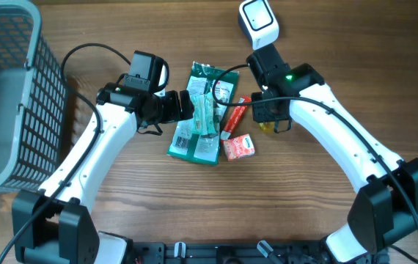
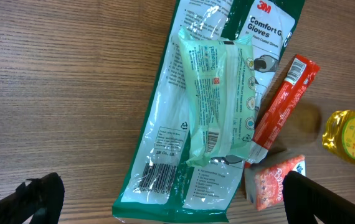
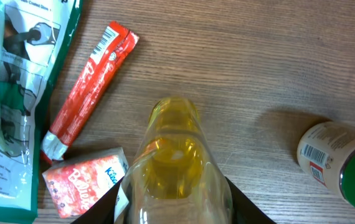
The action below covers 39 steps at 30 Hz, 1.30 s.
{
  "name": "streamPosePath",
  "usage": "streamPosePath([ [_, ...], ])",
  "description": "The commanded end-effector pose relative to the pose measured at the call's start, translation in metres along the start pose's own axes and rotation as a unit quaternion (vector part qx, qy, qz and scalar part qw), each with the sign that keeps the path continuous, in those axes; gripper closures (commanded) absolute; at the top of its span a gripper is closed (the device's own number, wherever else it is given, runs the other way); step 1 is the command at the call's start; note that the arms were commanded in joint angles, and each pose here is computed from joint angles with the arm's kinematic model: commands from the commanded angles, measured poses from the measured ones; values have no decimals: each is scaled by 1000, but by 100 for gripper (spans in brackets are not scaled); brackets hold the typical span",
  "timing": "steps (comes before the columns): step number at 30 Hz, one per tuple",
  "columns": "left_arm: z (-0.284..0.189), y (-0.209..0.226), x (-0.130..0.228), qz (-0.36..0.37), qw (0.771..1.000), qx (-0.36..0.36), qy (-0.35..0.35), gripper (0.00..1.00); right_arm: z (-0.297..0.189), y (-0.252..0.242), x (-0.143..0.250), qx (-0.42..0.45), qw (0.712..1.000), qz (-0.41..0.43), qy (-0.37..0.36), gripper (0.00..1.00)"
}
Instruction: Scan the item barcode
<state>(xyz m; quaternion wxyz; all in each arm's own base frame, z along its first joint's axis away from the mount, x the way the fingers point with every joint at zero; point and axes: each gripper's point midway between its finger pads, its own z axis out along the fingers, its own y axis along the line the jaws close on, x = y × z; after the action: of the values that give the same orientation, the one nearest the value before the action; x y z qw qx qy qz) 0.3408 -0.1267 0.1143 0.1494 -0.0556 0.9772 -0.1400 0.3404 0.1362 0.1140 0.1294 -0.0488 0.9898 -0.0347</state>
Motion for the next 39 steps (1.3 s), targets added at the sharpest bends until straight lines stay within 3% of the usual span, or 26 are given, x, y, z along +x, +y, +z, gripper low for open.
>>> streamPosePath([
  [1,0,-1,-1,4,1000,4,0,0,-6,-5,-4,9,1000,-2,-16,65],
  [26,0,-1,-1,4,1000,4,0,0,14,-7,10,14,1000,1,-3,66],
  [31,0,-2,-2,4,1000,4,0,0,12,-7,8,14,1000,2,-8,86],
  [36,-1,-11,1,-21,999,30,8,0,-24,-8,-2,-10,998,11,-59,86],
  [39,0,-12,-2,-25,999,32,3,0,-69,-10,-6,-72,991,32,-107,85],
])
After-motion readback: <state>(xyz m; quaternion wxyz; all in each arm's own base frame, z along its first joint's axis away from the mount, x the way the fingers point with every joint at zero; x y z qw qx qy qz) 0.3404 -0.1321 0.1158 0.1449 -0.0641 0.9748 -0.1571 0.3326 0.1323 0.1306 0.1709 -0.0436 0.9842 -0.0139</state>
